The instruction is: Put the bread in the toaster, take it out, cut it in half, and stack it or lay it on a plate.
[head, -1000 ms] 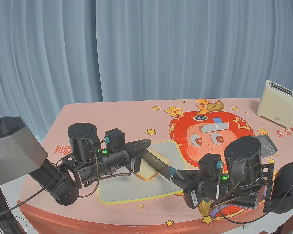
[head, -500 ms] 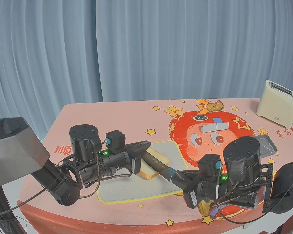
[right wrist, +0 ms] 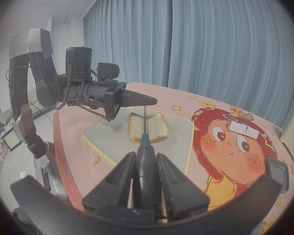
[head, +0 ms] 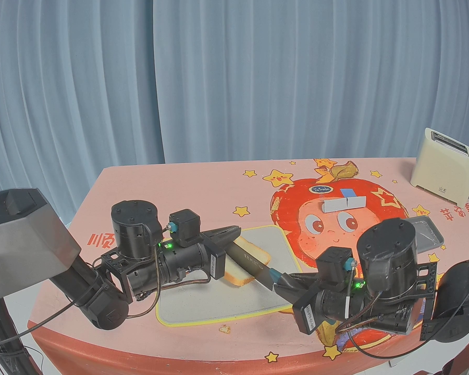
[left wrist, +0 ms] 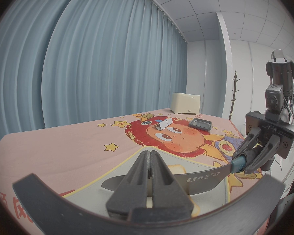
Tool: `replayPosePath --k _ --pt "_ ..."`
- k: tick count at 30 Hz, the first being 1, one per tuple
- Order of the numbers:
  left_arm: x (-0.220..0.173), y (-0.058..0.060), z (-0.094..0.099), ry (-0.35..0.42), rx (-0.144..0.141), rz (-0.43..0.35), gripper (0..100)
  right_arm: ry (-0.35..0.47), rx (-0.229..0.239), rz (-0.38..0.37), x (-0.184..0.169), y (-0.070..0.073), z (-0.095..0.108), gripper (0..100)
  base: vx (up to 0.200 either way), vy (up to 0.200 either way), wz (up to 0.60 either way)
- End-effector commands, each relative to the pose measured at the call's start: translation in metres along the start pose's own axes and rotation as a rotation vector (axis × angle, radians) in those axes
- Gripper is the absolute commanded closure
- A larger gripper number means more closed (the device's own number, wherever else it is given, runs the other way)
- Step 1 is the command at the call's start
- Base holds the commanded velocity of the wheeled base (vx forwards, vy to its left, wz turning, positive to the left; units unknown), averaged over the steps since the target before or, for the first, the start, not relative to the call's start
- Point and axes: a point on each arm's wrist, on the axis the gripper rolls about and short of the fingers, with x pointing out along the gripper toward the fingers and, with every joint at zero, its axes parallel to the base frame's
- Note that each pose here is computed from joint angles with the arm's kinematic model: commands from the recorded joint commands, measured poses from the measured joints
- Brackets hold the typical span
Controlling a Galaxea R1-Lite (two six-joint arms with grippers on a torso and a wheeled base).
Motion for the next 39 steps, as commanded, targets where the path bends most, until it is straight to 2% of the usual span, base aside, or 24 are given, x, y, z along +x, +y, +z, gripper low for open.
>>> replayPosePath --k 1,13,26,39 --pt "0.0011 0.0004 -0.0026 0.010 -0.003 0.000 100 0.000 0.001 -0.001 -0.0002 -0.0004 0.0001 100 0.000 0.000 0.00" --pt "0.0007 -0.0003 0.0029 -0.011 0.001 0.000 100 0.010 -0.002 -0.001 0.0011 0.0001 -0.0023 100 0.000 0.000 0.00" --pt "0.0019 0.0004 -0.0034 0.012 -0.005 0.011 100 -0.017 0.006 -0.001 -0.0016 -0.0004 0.0037 100 0.000 0.000 0.00" --pt "0.0014 -0.0004 0.0041 -0.017 0.003 0.009 100 0.022 -0.002 -0.005 0.0017 -0.0008 -0.0033 100 0.000 0.000 0.00"
